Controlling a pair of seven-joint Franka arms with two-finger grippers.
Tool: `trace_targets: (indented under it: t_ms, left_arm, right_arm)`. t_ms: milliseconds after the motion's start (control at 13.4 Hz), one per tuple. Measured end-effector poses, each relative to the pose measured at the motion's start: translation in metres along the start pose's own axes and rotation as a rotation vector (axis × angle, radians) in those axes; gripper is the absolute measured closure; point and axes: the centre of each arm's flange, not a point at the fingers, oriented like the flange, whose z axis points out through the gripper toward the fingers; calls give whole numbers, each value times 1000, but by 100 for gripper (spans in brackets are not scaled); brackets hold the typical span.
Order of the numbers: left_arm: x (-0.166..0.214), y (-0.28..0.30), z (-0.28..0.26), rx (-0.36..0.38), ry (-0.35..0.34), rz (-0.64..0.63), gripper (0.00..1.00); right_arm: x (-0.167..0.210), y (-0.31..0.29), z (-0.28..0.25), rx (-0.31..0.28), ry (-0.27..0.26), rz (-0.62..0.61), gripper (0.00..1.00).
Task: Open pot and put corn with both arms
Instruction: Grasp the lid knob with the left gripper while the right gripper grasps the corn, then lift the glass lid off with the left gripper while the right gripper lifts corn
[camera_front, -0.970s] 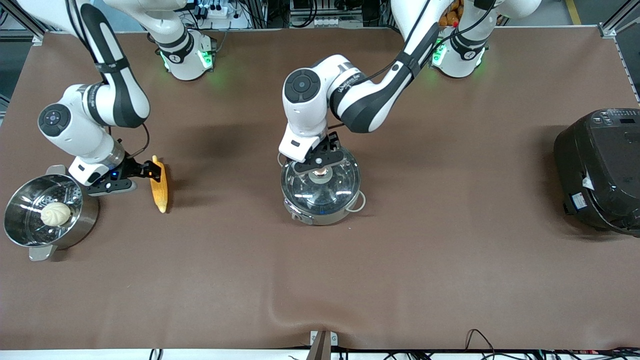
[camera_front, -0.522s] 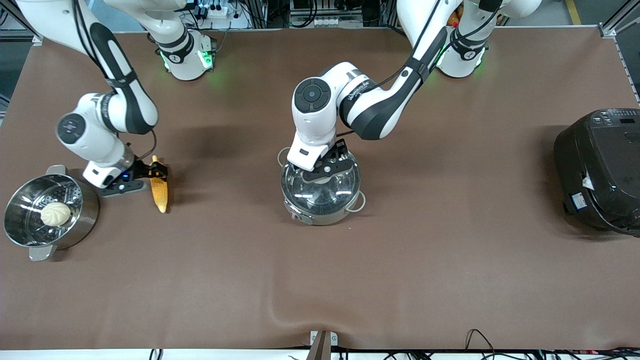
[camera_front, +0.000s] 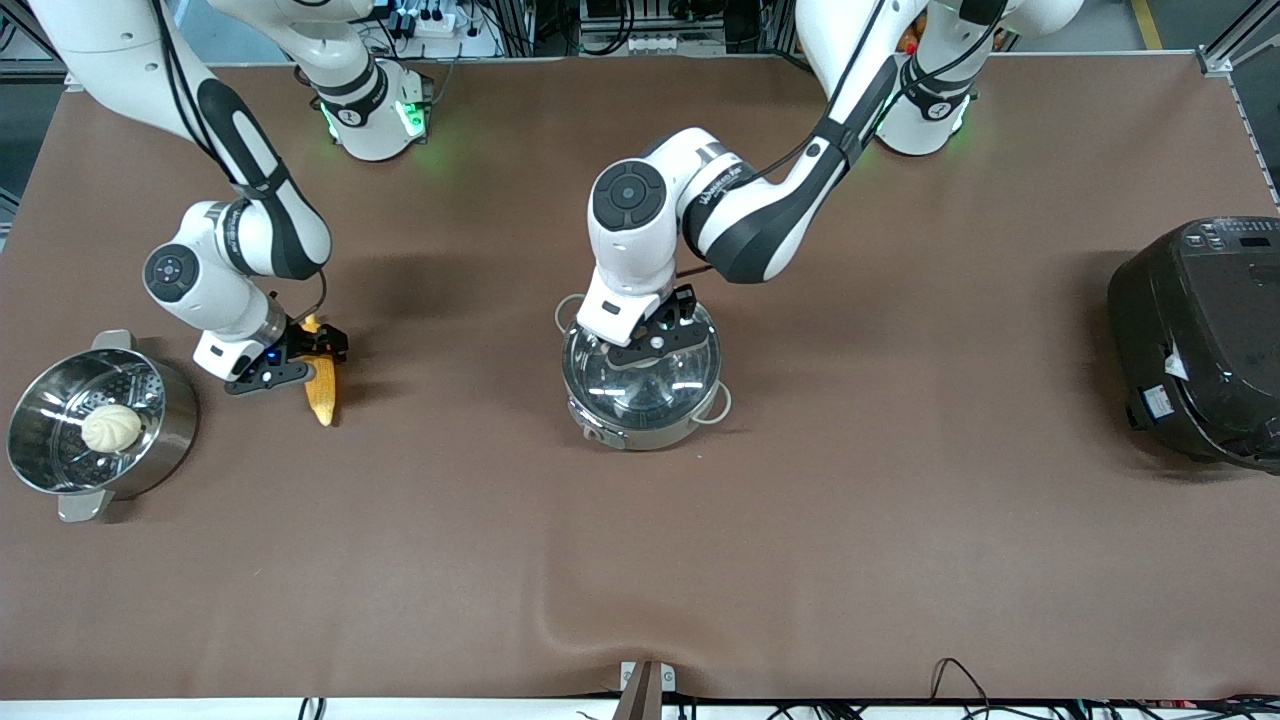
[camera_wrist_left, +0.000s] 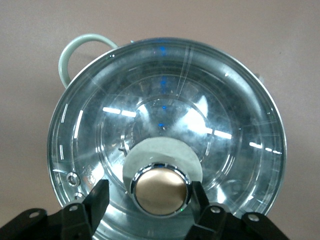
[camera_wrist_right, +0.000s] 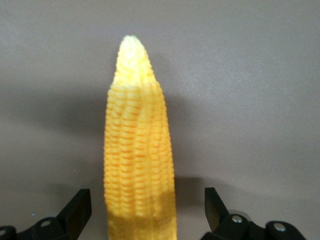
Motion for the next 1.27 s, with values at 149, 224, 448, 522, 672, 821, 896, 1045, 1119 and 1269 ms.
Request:
trace_targets:
  t_ms: [149,224,448,522,672,821,896,1045,1119,1269]
  left_arm:
    - [5,1,-1,-24,12,-5,25]
    - [6,1,0,-29,15,-6,26]
    - [7,3,11,-30,14,-6,28]
    - [7,3,13,-29,13,-6,33]
    - [7,4,14,-29,13,-6,38]
    - [7,4,12,-33,15,-6,46]
    - [7,4,12,-33,15,-6,46]
    - [6,5,12,-33,15,-5,47]
    - [6,5,11,-33,15,-4,50]
    - [6,5,11,-33,15,-4,50]
  right_arm:
    - [1,0,-1,0,3,-1,19]
    - [1,-1,-1,-1,5,-1,31]
    - [3,-1,-3,-2,11,-2,57]
    - [6,-2,-7,-3,16,-6,57]
    - [20,-3,-26,7,0,-17,62]
    - [45,-4,-69,30,-48,-31,64]
    - [57,-7,-93,47,-68,-30,66]
    - [79,-20,-140,89,-94,-23,66]
    - [88,-28,-158,98,-102,-19,66]
    - [100,-44,-182,102,-119,-7,66]
